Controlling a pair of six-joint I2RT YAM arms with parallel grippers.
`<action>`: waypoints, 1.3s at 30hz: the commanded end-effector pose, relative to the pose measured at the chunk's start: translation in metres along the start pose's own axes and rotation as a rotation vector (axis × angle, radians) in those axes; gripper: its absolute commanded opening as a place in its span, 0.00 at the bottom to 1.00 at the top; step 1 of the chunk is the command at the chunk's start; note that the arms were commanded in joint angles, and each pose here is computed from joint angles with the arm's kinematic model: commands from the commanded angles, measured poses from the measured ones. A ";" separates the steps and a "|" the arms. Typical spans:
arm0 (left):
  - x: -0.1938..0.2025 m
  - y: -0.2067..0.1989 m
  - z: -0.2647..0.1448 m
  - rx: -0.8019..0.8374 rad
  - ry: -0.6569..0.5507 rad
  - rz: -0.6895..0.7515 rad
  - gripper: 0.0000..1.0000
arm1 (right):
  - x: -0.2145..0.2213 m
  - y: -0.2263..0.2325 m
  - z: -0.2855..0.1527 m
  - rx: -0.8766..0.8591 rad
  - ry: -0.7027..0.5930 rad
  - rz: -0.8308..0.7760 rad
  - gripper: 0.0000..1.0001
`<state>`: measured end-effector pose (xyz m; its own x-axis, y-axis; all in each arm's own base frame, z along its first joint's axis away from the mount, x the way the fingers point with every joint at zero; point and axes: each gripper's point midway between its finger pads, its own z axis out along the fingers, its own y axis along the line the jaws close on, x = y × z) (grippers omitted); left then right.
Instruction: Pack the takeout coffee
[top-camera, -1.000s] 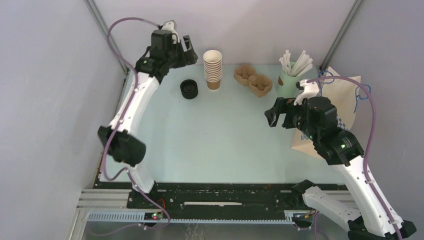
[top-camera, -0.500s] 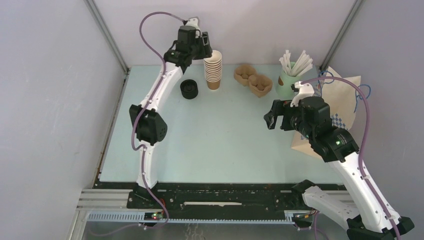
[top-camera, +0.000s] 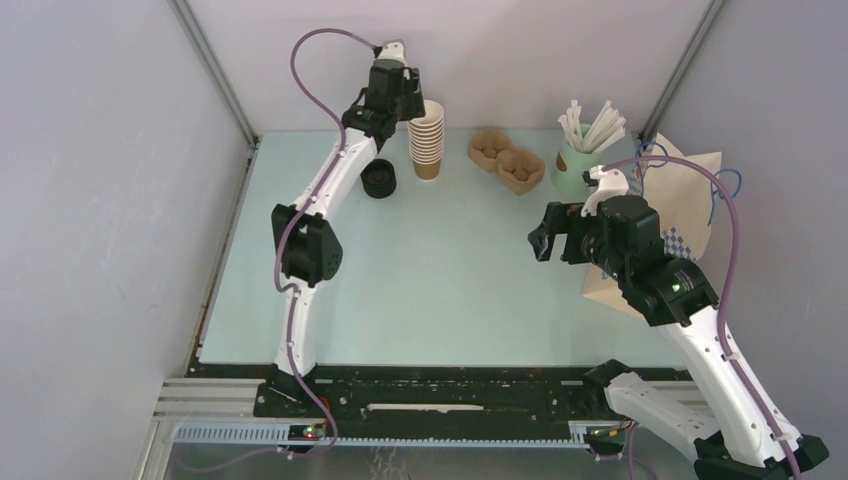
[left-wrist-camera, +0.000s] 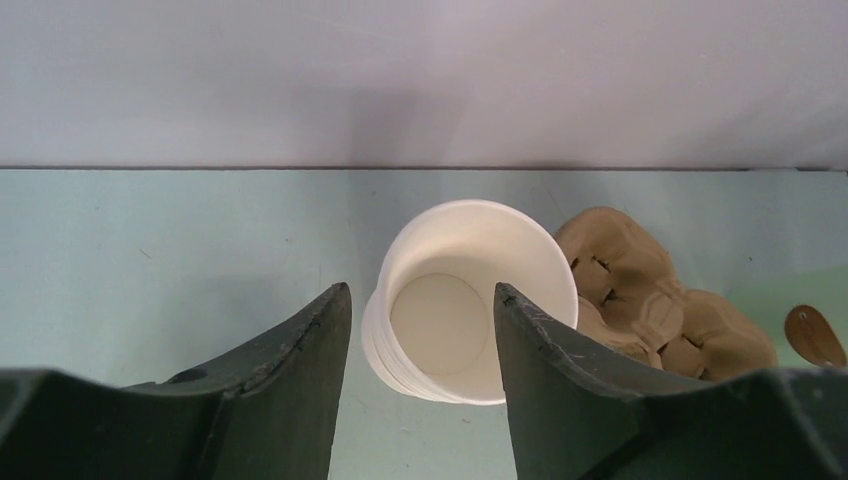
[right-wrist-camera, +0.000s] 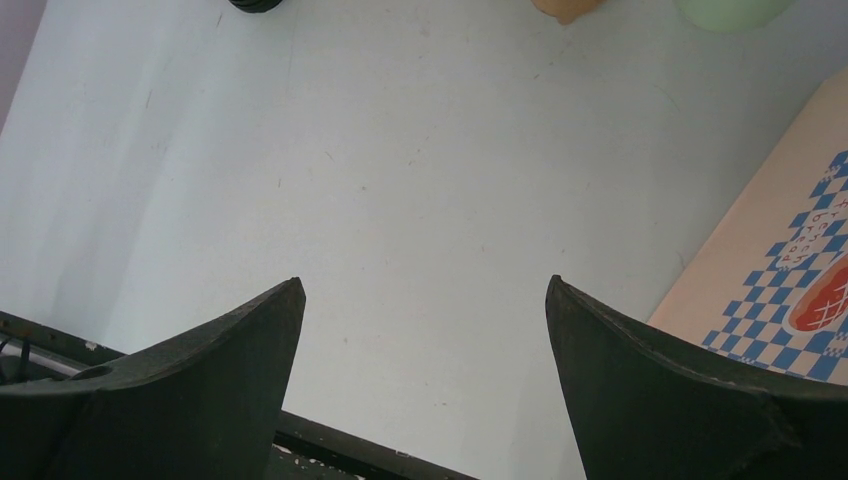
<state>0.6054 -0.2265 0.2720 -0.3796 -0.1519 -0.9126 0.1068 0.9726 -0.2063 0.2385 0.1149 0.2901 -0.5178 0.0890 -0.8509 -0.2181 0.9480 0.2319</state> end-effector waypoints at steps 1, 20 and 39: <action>-0.018 0.001 0.003 -0.021 -0.073 0.013 0.58 | -0.002 -0.001 -0.001 0.005 -0.013 0.027 1.00; 0.001 0.002 0.017 -0.031 -0.043 0.005 0.33 | 0.002 -0.001 0.003 0.000 -0.005 0.025 1.00; 0.008 0.004 0.017 -0.048 -0.028 0.030 0.29 | 0.003 0.001 0.003 -0.009 -0.006 0.031 0.99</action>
<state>0.6171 -0.2252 0.2457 -0.3867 -0.1365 -0.9121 0.0693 0.9819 -0.1763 0.2374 0.1160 0.2789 -0.5417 0.0899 -0.8357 -0.2107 0.9480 0.2385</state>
